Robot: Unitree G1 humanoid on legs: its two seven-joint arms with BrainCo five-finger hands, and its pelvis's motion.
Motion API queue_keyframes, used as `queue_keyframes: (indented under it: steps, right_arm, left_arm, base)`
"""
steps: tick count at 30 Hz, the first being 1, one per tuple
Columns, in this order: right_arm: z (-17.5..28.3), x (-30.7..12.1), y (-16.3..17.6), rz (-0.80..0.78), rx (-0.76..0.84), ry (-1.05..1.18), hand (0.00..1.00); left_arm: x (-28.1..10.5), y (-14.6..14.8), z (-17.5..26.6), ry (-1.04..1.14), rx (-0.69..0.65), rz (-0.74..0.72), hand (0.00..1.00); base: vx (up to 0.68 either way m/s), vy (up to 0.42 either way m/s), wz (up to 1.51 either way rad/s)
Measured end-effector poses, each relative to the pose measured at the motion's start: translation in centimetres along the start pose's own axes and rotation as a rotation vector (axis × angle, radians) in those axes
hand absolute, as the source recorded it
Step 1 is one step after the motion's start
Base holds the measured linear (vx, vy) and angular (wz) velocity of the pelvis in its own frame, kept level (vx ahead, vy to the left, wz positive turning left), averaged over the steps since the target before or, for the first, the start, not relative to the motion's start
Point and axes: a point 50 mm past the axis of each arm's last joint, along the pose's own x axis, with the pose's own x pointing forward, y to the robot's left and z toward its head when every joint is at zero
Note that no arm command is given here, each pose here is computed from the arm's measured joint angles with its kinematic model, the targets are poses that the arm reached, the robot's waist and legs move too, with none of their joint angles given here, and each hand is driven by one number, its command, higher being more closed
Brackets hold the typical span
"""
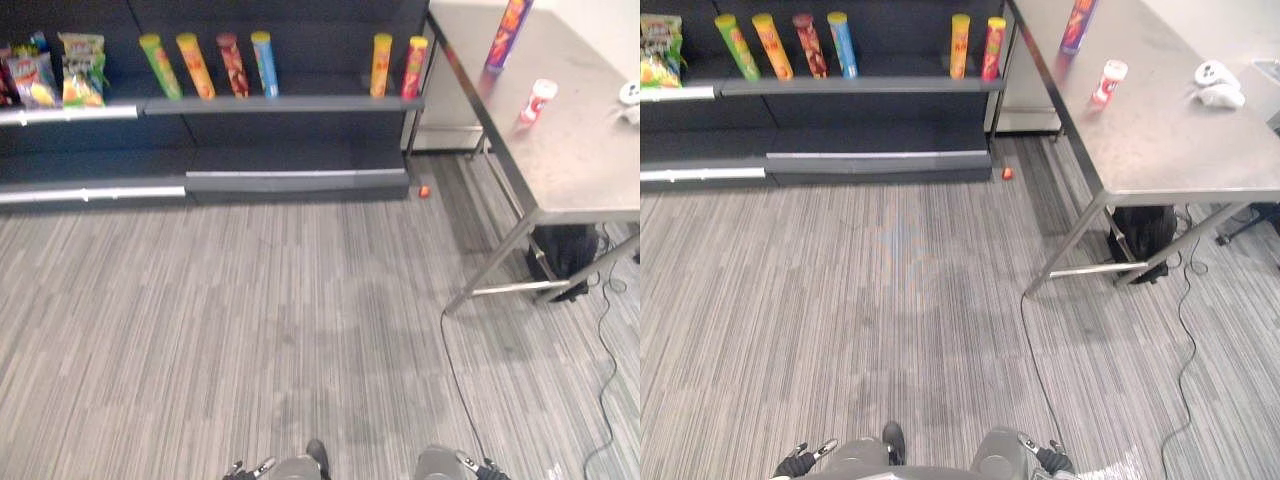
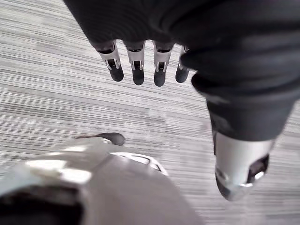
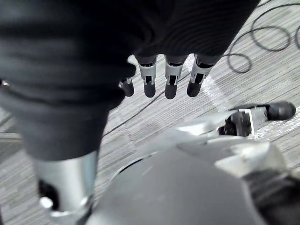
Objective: Put the gum and the chips on the shelf.
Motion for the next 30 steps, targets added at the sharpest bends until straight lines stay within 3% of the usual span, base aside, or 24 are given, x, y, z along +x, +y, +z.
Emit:
queue_keyframes:
  steps: [9, 17, 21, 23, 30]
  right_arm:
    - [1.0, 0.1, -0.6, -0.024, 0.016, -0.057, 0.00]
    - [-0.2, -0.3, -1.6, -0.037, -0.006, -0.020, 0.00]
    - [-0.2, -0.3, -1.6, -0.043, -0.020, -0.020, 0.00]
    - [-0.2, -0.3, -1.7, -0.051, -0.017, -0.021, 0.00]
    - [-1.2, -0.6, -1.3, -0.053, -0.007, 0.000, 0.00]
  left_arm:
    - [0.0, -1.8, -0.1, 0.000, -0.158, -0.008, 0.00]
    - [0.0, -2.4, 0.4, -0.029, -0.176, -0.043, 0.00]
    - [0.0, -1.8, 0.2, -0.024, -0.217, -0.021, 0.00]
    - [-0.1, -1.7, -0.2, -0.016, -0.301, -0.003, 0.00]
    - [-0.8, -0.8, -2.3, 0.025, -0.340, 0.035, 0.00]
  base:
    - [0.42, -0.217, 0.16]
    - [0.35, -0.181, 0.09]
    - [0.37, 0.015, 0.10]
    - [0.32, 0.103, -0.13]
    - [0.40, 0.297, -0.52]
